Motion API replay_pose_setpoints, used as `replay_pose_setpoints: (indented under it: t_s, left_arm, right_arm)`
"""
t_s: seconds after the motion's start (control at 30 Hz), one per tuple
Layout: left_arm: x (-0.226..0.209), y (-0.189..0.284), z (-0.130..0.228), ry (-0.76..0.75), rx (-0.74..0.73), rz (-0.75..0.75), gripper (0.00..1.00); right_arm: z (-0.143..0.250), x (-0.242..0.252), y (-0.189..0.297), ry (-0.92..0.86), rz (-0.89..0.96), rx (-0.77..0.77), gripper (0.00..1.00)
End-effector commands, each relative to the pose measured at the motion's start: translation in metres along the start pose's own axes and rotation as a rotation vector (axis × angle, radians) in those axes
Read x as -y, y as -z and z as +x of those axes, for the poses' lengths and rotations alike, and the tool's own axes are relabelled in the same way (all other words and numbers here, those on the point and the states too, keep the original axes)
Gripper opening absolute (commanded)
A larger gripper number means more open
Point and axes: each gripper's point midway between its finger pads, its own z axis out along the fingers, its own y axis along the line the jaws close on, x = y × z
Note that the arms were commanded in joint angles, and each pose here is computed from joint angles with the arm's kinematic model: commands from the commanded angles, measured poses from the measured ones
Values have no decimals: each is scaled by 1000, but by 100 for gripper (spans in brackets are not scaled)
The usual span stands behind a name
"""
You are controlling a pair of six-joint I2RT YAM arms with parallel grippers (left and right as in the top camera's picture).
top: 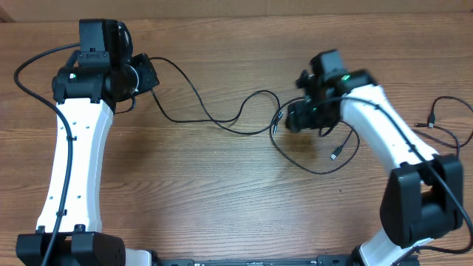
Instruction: Untangle cables
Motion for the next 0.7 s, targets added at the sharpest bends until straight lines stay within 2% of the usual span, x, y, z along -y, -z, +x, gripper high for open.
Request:
replay_pose_setpoints:
  t_s: [0.0, 0.13, 0.4, 0.53, 0.67]
  left_arm:
    - [9, 29, -18, 4, 91, 54, 4]
    - [16, 50, -30, -5, 166, 91, 4]
    - [52, 97, -36, -49, 249, 291, 4]
    - [60, 109, -35, -60, 264, 338, 4]
    - [70, 118, -32, -70, 258, 393, 4]
  right_arm:
    - [11, -16, -24, 64, -9, 12, 76]
    - [22, -36, -48, 158, -25, 24, 76]
    - [22, -52, -67, 244, 1, 93, 75]
    - [25, -51, -72, 246, -1, 103, 67]
    - [33, -47, -79, 245, 1, 91, 66]
